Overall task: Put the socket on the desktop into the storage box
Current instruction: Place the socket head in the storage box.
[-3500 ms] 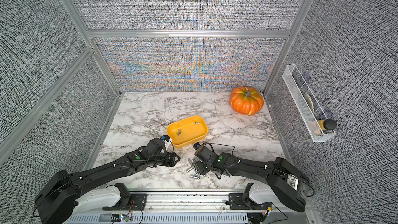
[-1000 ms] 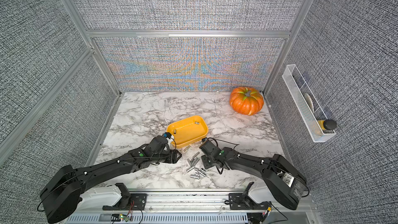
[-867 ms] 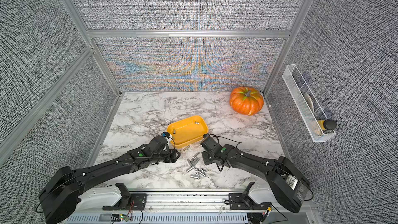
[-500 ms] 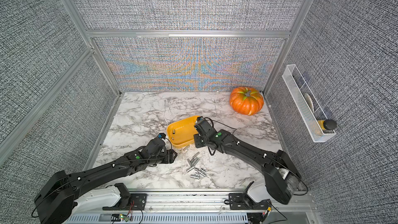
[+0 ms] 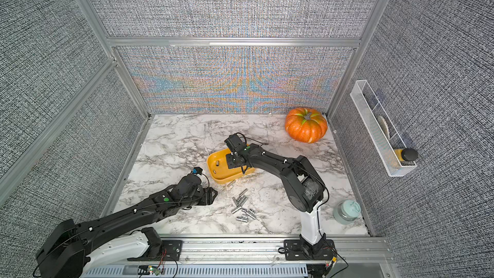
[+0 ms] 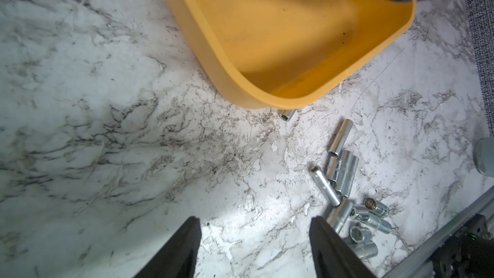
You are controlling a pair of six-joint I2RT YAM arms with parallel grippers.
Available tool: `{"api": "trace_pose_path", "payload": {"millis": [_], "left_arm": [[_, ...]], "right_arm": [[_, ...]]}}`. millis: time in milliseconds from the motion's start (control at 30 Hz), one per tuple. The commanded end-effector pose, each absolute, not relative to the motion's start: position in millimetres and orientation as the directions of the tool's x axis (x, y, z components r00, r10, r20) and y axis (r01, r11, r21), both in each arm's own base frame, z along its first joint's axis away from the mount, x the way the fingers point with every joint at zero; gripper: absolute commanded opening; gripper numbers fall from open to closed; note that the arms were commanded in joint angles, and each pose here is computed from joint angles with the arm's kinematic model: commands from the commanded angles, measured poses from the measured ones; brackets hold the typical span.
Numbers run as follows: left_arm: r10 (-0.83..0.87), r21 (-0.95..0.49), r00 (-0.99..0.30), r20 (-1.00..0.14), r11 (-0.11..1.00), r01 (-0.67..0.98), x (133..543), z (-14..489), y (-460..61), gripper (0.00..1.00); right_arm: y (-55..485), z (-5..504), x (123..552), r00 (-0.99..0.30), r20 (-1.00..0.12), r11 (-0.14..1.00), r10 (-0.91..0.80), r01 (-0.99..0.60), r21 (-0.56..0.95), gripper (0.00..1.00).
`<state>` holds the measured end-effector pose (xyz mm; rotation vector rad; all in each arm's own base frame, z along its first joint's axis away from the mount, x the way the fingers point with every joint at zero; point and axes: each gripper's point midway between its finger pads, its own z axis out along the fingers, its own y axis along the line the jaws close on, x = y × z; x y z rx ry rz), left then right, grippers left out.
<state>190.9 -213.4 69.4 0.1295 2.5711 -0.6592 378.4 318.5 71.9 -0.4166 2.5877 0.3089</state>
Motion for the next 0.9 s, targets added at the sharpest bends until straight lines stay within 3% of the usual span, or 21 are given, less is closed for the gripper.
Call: {"api": "trace_pose_path", "payload": {"millis": [0, 233, 367, 600, 767, 867], "left_arm": [[-0.025, -0.43, -0.886, -0.464, 0.88, 0.2, 189, 66, -213, 0.7], [-0.003, -0.429, -0.901, -0.433, 0.88, 0.203, 188, 58, -219, 0.7], [0.02, -0.429, -0.895, -0.446, 0.873, 0.233, 190, 62, -224, 0.7], [0.058, -0.433, -0.896, -0.44, 0.86, 0.268, 189, 62, -232, 0.69], [0.069, -0.433, -0.897, -0.436, 0.858, 0.277, 187, 61, -235, 0.69], [0.077, -0.442, -0.901, -0.426, 0.852, 0.282, 187, 61, -239, 0.69]], "right_arm": [[322, 69, 381, -0.833, -0.495, 0.924, -0.246, -0.356, 0.14, 0.51], [317, 82, 379, -0.82, -0.515, 0.92, -0.251, -0.368, 0.136, 0.66], [309, 97, 368, -0.814, -0.528, 0.919, -0.242, -0.366, 0.143, 0.7], [277, 127, 314, -0.78, -0.576, 0.908, -0.244, -0.392, 0.146, 0.69], [259, 135, 248, -0.781, -0.574, 0.883, -0.247, -0.425, 0.199, 0.62], [247, 121, 207, -0.829, -0.507, 0.879, -0.236, -0.405, 0.253, 0.54]]}}
